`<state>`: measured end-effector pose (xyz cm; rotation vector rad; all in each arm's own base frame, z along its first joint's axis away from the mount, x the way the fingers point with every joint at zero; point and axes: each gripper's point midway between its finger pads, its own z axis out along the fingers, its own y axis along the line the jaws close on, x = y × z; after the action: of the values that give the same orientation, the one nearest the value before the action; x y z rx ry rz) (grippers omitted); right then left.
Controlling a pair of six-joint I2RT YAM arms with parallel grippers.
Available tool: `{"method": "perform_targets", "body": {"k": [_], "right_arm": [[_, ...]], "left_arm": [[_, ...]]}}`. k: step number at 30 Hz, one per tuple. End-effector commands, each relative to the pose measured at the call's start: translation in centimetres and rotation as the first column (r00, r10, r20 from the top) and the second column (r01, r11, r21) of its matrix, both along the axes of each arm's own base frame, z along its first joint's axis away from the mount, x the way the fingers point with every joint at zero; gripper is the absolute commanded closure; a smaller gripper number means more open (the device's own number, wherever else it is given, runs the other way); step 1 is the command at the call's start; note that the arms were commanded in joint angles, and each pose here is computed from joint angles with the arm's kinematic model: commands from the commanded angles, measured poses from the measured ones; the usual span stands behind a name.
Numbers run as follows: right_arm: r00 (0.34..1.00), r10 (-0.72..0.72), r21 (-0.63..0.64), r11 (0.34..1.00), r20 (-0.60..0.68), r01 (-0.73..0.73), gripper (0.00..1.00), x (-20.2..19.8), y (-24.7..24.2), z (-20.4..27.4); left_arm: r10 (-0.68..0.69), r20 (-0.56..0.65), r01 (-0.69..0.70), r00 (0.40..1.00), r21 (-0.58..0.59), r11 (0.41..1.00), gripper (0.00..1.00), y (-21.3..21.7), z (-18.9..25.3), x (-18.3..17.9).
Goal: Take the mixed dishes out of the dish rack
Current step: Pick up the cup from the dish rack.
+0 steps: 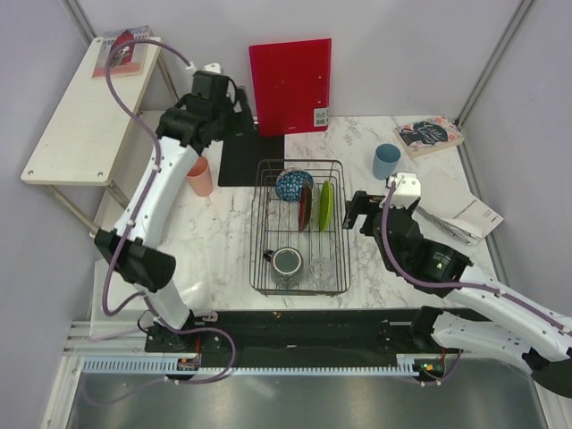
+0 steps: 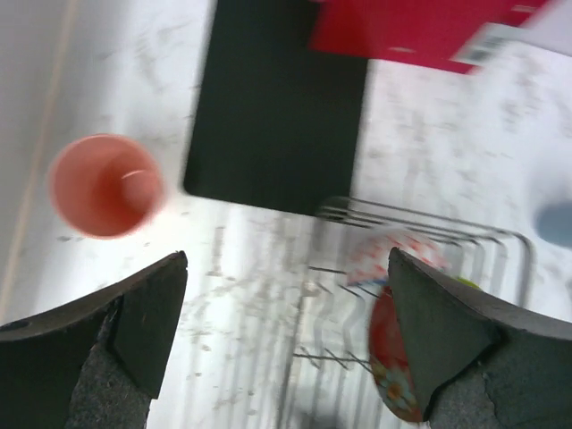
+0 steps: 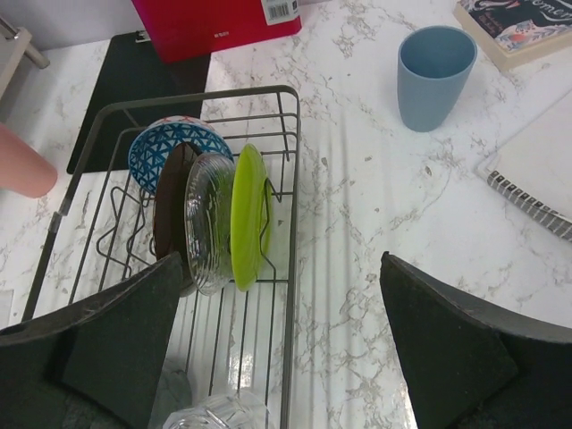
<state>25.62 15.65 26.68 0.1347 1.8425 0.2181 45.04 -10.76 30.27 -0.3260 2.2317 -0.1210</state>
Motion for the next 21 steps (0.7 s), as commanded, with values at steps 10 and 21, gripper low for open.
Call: {"method": "perform_targets", "body": {"k": [10, 21], "right_arm": [[0.995, 0.095, 0.013, 0.995, 0.021, -0.096, 0.02, -1.7, -0.5, -0.5], [0.996, 0.092, 0.018, 0.996, -0.017, -0.091, 0.02, -2.3, -1.0, -3.2]], "left_arm": [[-0.378, 0.178, 0.416, 0.908, -0.300, 0.859, 0.01, -14.9, -2.8, -15.1], [-0.665, 0.005, 0.653, 0.747, -0.195, 0.732, 0.05, -17.4, -11.6, -23.4]]}}
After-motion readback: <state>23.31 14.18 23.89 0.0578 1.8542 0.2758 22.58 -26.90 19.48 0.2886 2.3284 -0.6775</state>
